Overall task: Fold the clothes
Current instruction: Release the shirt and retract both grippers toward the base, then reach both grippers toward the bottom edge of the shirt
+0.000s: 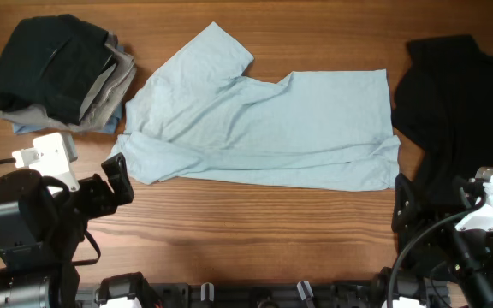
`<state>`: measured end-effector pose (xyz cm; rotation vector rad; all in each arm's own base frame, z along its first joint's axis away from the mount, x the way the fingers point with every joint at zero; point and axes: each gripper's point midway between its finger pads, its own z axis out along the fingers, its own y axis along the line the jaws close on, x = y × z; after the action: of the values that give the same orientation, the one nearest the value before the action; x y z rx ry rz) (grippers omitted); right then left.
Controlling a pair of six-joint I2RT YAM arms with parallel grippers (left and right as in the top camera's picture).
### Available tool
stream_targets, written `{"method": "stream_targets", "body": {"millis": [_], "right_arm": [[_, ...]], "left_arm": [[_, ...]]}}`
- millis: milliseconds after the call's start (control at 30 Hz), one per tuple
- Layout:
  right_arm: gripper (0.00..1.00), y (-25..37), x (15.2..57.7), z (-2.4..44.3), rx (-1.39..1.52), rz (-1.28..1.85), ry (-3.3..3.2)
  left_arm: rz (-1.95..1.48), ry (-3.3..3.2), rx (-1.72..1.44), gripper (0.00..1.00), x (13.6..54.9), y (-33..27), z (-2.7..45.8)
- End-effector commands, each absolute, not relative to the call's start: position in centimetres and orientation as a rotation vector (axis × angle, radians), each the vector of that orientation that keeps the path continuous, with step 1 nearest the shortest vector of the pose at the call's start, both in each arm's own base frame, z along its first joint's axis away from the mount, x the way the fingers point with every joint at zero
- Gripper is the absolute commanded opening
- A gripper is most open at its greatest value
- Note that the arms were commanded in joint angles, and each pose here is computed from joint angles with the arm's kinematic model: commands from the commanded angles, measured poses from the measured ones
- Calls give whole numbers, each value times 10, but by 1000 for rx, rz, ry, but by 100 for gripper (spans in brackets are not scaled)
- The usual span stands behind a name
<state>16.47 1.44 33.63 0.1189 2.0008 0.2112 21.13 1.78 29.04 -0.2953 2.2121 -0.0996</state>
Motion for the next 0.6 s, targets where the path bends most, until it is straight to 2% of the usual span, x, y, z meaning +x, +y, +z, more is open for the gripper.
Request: {"method": "stream_targets", "body": {"millis": [0,367,433,567], "right_arm": [[100,13,164,336,114,193,1999],[100,13,164,336,114,194,1999],[100,13,164,336,114,193,1999],[100,18,167,345,91,223,1959]], "left_arm": [[-82,2124,-273,100,224,21,308],[-230,1972,-157,100,244,-2,344],[-240,1989,-155,100,243,-3,341],[-230,2173,-223,100,242,2,299]]}}
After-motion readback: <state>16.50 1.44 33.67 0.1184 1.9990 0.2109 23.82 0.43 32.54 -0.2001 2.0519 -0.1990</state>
